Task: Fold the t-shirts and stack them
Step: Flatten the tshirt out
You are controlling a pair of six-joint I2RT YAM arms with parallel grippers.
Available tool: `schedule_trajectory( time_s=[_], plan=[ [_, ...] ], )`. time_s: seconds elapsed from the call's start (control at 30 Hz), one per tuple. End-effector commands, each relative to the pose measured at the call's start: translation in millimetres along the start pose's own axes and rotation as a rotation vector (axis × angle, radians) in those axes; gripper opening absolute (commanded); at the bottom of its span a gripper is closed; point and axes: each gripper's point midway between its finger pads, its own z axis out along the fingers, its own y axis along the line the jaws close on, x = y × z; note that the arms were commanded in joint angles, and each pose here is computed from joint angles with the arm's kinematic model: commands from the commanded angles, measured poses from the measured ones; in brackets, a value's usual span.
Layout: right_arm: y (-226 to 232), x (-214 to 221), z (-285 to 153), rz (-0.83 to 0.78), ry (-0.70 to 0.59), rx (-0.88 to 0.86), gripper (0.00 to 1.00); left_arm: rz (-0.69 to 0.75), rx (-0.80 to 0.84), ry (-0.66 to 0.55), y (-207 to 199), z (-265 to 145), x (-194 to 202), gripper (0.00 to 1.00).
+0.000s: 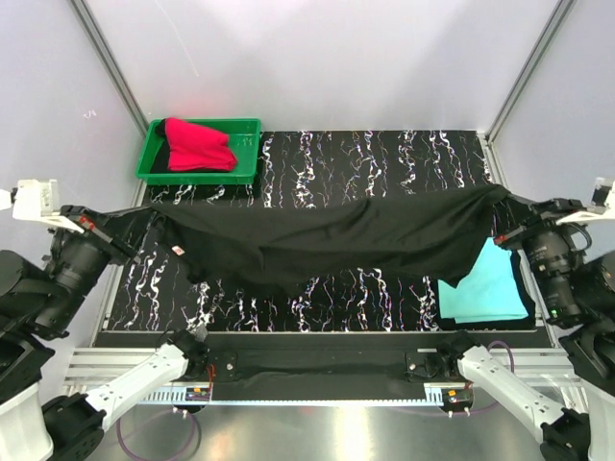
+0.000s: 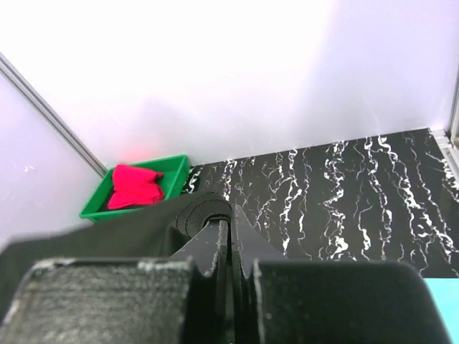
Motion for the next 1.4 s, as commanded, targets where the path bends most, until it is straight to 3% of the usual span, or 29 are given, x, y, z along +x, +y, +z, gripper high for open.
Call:
schedule_trajectory(
  time_s=[0.0, 0.17, 0.2, 0.27, 0.3, 0.37, 0.4, 0.47, 0.5, 0.53, 0.6, 0.67, 0.87, 1.03, 1.37],
  plan=[
    [6, 27, 42, -0.012, 0.083, 0.050, 0.00, 0.063, 0.014, 0.026, -9, 27, 2, 0.00],
    [21, 76, 125, -0.117, 0.164, 0.070, 0.00, 0.202, -0.253, 0.241, 29, 107, 66, 0.00],
    [18, 109, 155, -0.170, 0.250, 0.102, 0.00, 0.220, -0.289, 0.274, 35, 116, 75, 0.00],
    [16, 129, 189, -0.174, 0.321, 0.085, 0.00, 0.251, -0.374, 0.371, 49, 142, 104, 0.00],
    [6, 170, 217, -0.185, 0.424, 0.112, 0.00, 0.241, -0.424, 0.407, 63, 151, 112, 0.00],
    [-2, 197, 242, -0.139, 0.518, 0.102, 0.00, 0.192, -0.481, 0.563, 91, 179, 147, 0.00],
    [-29, 237, 262, -0.138, 0.619, 0.157, 0.00, 0.179, -0.525, 0.609, 106, 186, 161, 0.00],
    [-45, 259, 276, -0.149, 0.699, 0.198, 0.00, 0.154, -0.575, 0.677, 130, 202, 183, 0.00],
    [-66, 292, 285, -0.165, 0.786, 0.236, 0.00, 0.132, -0.634, 0.732, 155, 215, 194, 0.00],
    [-66, 291, 295, -0.169, 0.792, 0.233, 0.00, 0.121, -0.658, 0.749, 165, 218, 196, 0.00],
    [-84, 319, 293, -0.219, 0.892, 0.269, 0.00, 0.135, -0.677, 0.744, 178, 227, 197, 0.00],
    [-90, 325, 290, -0.226, 0.908, 0.281, 0.00, 0.163, -0.644, 0.705, 176, 233, 187, 0.00],
    [-68, 295, 267, -0.136, 0.864, 0.244, 0.00, 0.047, -0.418, 0.599, 121, 226, 158, 0.00],
    [-40, 245, 235, -0.048, 0.783, 0.177, 0.00, -0.061, -0.238, 0.516, 72, 200, 134, 0.00],
    [-3, 132, 105, 0.004, 0.521, 0.030, 0.00, -0.048, 0.117, 0.223, -15, 70, 62, 0.00]
  ],
)
